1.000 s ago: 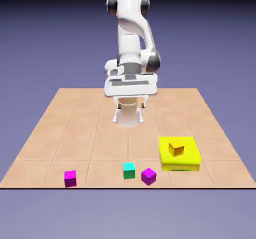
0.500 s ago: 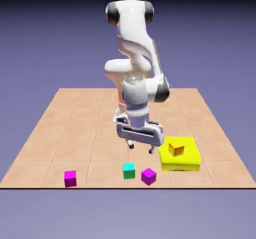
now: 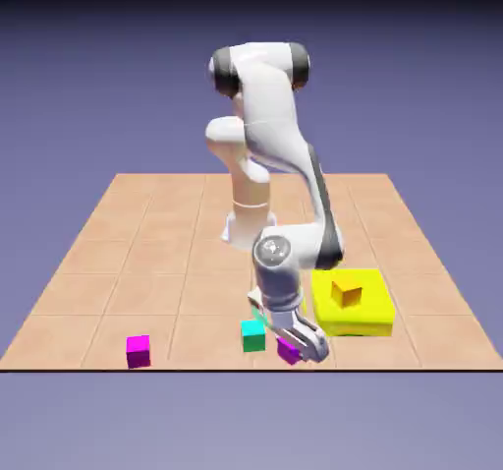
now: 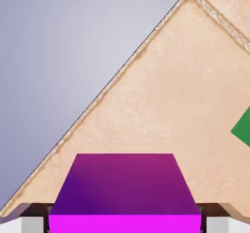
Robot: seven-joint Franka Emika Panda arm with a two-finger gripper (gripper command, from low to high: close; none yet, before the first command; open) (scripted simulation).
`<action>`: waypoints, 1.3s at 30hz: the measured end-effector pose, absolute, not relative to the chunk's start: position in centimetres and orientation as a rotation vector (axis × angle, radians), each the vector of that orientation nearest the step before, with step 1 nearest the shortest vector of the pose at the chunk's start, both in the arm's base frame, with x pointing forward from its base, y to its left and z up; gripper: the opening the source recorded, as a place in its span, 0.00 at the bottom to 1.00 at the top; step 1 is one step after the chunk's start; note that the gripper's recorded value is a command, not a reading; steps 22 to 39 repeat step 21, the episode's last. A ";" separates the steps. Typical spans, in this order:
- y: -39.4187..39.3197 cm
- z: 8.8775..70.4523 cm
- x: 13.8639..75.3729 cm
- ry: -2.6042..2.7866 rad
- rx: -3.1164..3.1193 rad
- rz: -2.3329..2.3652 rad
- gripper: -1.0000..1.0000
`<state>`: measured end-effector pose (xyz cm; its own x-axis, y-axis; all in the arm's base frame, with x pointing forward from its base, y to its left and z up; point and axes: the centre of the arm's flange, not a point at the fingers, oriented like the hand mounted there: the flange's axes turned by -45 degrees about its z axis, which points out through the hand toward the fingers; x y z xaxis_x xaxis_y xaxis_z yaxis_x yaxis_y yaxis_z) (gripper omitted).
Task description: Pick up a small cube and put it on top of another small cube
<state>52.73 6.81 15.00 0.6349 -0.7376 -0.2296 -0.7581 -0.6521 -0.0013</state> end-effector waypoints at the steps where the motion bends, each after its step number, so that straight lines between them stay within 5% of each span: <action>1: 6.6 16.6 52.9 1.262 -2.752 0.320 0.00; 9: -2.8 23.9 48.5 1.618 -2.529 0.292 0.00; 14: -1.9 17.7 48.1 1.619 -2.527 0.293 0.00; 15: -1.8 17.0 48.0 1.620 -2.527 0.292 1.00; 21: -2.7 23.2 48.5 1.618 -2.529 0.293 1.00; 39: -2.7 23.2 48.5 1.618 -2.529 0.293 1.00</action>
